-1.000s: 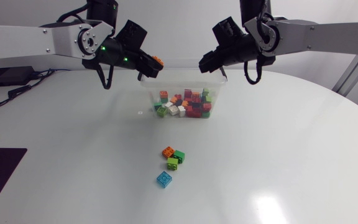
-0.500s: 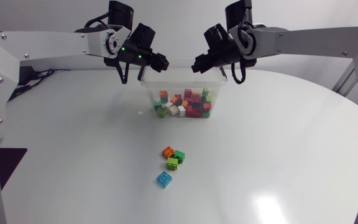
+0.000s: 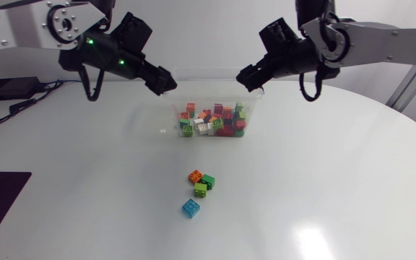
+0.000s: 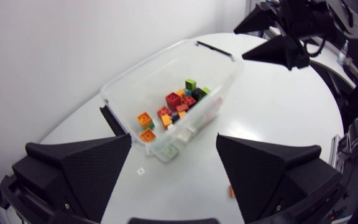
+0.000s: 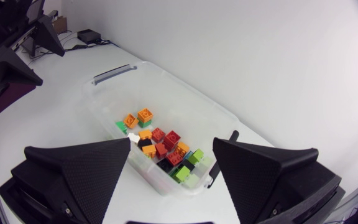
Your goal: Place the duplo bricks in the container
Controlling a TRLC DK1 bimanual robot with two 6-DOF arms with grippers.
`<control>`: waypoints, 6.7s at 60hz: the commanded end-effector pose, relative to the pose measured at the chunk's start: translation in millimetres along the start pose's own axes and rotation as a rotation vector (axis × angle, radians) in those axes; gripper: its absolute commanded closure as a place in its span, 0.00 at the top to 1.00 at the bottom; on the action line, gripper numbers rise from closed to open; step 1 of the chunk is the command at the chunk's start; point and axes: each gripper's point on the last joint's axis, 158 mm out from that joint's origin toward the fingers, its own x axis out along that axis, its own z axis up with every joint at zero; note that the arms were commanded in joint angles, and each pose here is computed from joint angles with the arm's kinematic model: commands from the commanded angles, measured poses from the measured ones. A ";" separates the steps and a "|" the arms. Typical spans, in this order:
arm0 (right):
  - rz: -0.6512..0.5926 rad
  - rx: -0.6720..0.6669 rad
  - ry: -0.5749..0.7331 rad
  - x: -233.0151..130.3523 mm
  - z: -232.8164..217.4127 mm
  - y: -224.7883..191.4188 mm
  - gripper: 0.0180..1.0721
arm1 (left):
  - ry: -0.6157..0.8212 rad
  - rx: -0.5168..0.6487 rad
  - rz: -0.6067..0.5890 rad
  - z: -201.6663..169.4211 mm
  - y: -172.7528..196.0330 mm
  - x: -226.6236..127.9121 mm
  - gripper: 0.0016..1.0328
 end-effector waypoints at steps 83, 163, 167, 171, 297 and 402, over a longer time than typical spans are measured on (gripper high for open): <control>0.443 -0.266 0.442 17.5 -225.1 209.4 0.88 | 0.683 0.051 -0.298 -254.2 -211.8 60.2 0.70; 0.423 -0.266 0.390 50.6 -199.4 211.2 0.19 | 0.472 -0.018 -0.115 -179.5 -104.2 23.9 0.38; 0.404 -0.260 0.370 43.7 -188.5 201.1 0.19 | 0.431 -0.016 -0.098 -161.8 -97.4 20.5 0.38; 0.383 -0.249 0.352 37.3 -177.5 189.7 0.19 | 0.382 -0.013 -0.078 -140.6 -89.4 17.1 0.38; 0.342 -0.288 0.066 -43.4 -70.8 147.4 0.91 | 0.008 0.279 -0.141 -91.2 -48.2 -2.1 0.93; 0.849 -0.465 0.329 10.9 -222.8 270.2 0.09 | 0.045 0.690 -0.767 -199.1 -153.3 122.5 0.60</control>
